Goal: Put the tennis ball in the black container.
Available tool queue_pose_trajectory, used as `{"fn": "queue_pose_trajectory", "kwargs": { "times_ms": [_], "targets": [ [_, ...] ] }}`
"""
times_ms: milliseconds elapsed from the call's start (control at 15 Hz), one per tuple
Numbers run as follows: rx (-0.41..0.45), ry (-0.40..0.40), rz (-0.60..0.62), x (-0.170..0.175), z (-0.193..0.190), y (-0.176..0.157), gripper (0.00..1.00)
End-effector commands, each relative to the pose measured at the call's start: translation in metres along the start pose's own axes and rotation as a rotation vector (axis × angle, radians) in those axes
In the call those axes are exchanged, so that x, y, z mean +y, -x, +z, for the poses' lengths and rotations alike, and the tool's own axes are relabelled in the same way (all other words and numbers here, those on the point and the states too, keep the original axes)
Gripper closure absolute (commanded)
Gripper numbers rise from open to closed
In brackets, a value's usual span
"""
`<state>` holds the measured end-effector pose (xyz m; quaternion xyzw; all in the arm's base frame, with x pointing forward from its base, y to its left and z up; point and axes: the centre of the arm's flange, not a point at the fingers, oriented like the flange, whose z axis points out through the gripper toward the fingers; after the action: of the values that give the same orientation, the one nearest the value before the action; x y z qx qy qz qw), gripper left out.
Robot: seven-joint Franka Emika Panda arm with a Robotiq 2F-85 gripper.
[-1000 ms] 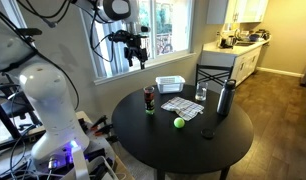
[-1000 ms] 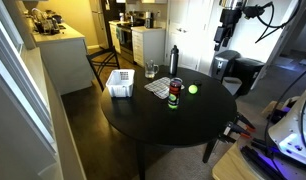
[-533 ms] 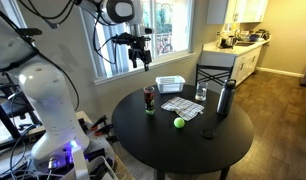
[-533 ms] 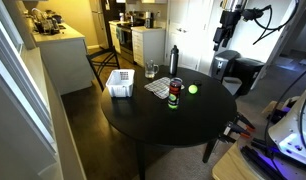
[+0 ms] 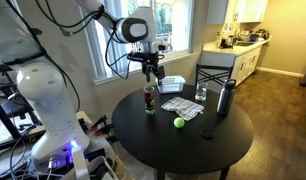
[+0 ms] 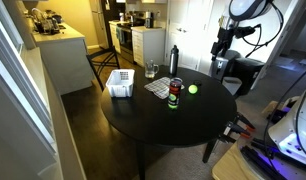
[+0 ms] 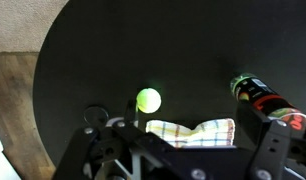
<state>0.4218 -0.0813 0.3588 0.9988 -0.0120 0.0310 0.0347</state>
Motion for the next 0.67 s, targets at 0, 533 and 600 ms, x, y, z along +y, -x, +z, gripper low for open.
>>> {"fn": "queue_pose_trajectory", "kwargs": {
  "times_ms": [0, 533, 600],
  "targets": [
    [-0.013, 0.053, -0.006, 0.016, 0.049, -0.022, 0.0],
    [0.013, 0.114, -0.063, 0.019, 0.114, -0.086, 0.0],
    [0.01, 0.123, -0.061, 0.023, 0.122, -0.092, 0.0]
  ]
}}
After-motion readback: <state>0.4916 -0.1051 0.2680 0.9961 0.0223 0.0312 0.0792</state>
